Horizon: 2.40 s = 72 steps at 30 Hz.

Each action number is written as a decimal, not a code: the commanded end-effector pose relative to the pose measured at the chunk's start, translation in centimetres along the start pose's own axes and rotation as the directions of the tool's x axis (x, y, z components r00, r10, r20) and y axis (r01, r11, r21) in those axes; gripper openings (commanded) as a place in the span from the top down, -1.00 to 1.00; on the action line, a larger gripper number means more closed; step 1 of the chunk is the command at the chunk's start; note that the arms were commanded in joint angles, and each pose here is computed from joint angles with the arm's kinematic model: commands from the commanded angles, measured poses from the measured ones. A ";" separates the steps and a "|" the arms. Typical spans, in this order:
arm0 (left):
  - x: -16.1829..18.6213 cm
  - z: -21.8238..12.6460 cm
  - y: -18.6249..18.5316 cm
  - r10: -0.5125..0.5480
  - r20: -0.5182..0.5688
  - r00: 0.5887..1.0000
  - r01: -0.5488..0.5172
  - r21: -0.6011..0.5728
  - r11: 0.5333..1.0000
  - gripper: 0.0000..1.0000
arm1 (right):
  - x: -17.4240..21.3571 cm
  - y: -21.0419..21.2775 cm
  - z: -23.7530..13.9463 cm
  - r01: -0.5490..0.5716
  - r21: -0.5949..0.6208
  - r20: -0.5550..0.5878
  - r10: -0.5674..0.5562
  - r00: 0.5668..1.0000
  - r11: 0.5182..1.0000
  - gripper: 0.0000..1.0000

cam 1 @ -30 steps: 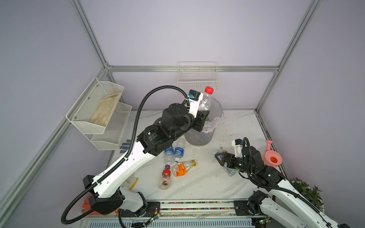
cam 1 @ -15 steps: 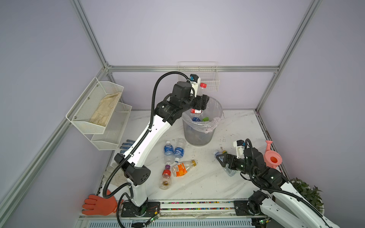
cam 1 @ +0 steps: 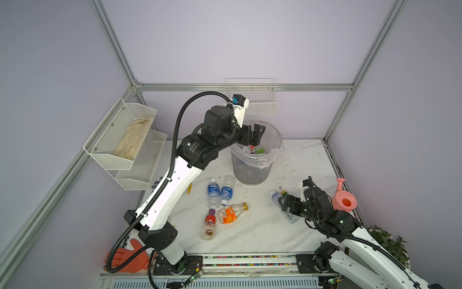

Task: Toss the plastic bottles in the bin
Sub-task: 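Open the left gripper to drop the red-cap bottle into the bin, then close the right gripper around the clear blue-cap water bottle while the left gripper draws back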

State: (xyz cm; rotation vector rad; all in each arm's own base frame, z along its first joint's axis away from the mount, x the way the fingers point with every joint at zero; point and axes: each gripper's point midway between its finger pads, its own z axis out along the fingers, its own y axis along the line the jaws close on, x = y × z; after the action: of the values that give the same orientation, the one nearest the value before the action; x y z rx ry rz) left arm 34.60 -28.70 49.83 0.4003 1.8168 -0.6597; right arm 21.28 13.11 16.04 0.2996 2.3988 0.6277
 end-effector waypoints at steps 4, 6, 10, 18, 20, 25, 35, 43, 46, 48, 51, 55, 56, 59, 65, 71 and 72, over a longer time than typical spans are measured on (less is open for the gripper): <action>1.1 -0.8 -0.5 0.003 0.005 1.000 -0.003 0.018 1.000 -1.00 | -0.8 -2.2 -0.3 -0.057 0.134 0.044 0.052 0.998 0.989 -0.95; 1.5 -1.1 -0.5 0.003 0.000 1.000 -0.003 0.019 1.000 -1.00 | -0.7 -2.5 -0.1 -0.059 0.157 0.038 0.054 0.998 0.986 -0.95; 2.5 -1.9 -0.4 0.002 -0.007 1.000 -0.002 0.015 1.000 -1.00 | -0.6 -2.8 0.6 -0.057 0.186 0.027 0.053 0.998 0.981 -0.95; 4.5 -4.5 0.2 -0.022 0.003 1.000 0.021 0.008 1.000 -1.00 | -1.1 -2.6 2.0 -0.034 0.222 0.020 0.031 0.999 0.974 -0.95; 5.3 -4.9 0.5 -0.031 -0.003 1.000 0.031 0.002 1.000 -1.00 | -1.2 -2.5 2.4 -0.016 0.230 0.012 0.014 1.000 0.973 -0.95; 7.5 -6.2 1.4 -0.056 -0.012 0.998 0.056 -0.015 0.998 -1.00 | -1.2 -2.9 3.4 0.036 0.273 -0.016 -0.033 0.999 0.961 -0.95; 12.3 -8.8 3.3 -0.121 -0.038 0.992 0.119 -0.059 0.991 -1.00 | -0.1 -3.4 5.7 0.087 0.292 -0.079 -0.066 0.995 0.953 -0.92; 16.2 -10.6 5.0 -0.154 -0.067 0.986 0.146 -0.108 0.983 -1.00 | 0.5 -4.1 7.1 0.128 0.344 -0.111 -0.095 0.989 0.930 -0.87; 17.3 -11.3 5.5 -0.171 -0.074 0.983 0.161 -0.120 0.980 -1.00 | 1.0 -4.2 7.8 0.149 0.364 -0.131 -0.108 0.985 0.920 -0.86; 18.0 -11.7 5.8 -0.182 -0.075 0.980 0.172 -0.128 0.977 -1.00 | 1.4 -4.2 8.2 0.167 0.372 -0.146 -0.120 0.982 0.913 -0.86; 18.9 -12.0 6.1 -0.197 -0.080 0.977 0.185 -0.138 0.973 -1.00 | 2.0 -3.9 8.8 0.194 0.379 -0.165 -0.140 0.976 0.905 -0.86; 19.7 -12.2 6.4 -0.214 -0.084 0.973 0.201 -0.146 0.969 -1.00 | 3.2 -3.2 9.6 0.231 0.379 -0.194 -0.167 0.967 0.896 -0.79; 19.9 -12.3 6.5 -0.217 -0.083 0.973 0.203 -0.150 0.968 -0.99 | 3.9 -2.6 9.8 0.250 0.370 -0.205 -0.184 0.961 0.895 -0.78; 20.3 -12.6 6.9 -0.226 -0.074 0.971 0.212 -0.162 0.964 -1.00 | 6.1 -1.5 10.8 0.315 0.357 -0.258 -0.231 0.938 0.880 -0.78; 20.4 -13.2 7.1 -0.227 -0.069 0.972 0.212 -0.171 0.962 -1.00 | 7.8 -1.3 12.1 0.360 0.375 -0.300 -0.256 0.919 0.854 -0.72; 20.9 -13.5 7.5 -0.233 -0.067 0.970 0.217 -0.184 0.959 -1.00 | 7.6 -0.9 11.9 0.354 0.370 -0.286 -0.257 0.923 0.859 -0.45; 20.9 -13.5 7.5 -0.234 -0.066 0.970 0.219 -0.184 0.958 -1.00 | 7.5 -0.8 11.8 0.353 0.369 -0.285 -0.257 0.923 0.860 -0.40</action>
State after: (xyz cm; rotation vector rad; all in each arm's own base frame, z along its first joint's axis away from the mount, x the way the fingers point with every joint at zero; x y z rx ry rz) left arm 21.68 -15.63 32.54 0.1199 1.9943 -0.6480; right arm 22.55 19.45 2.87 -0.0143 2.7391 0.0075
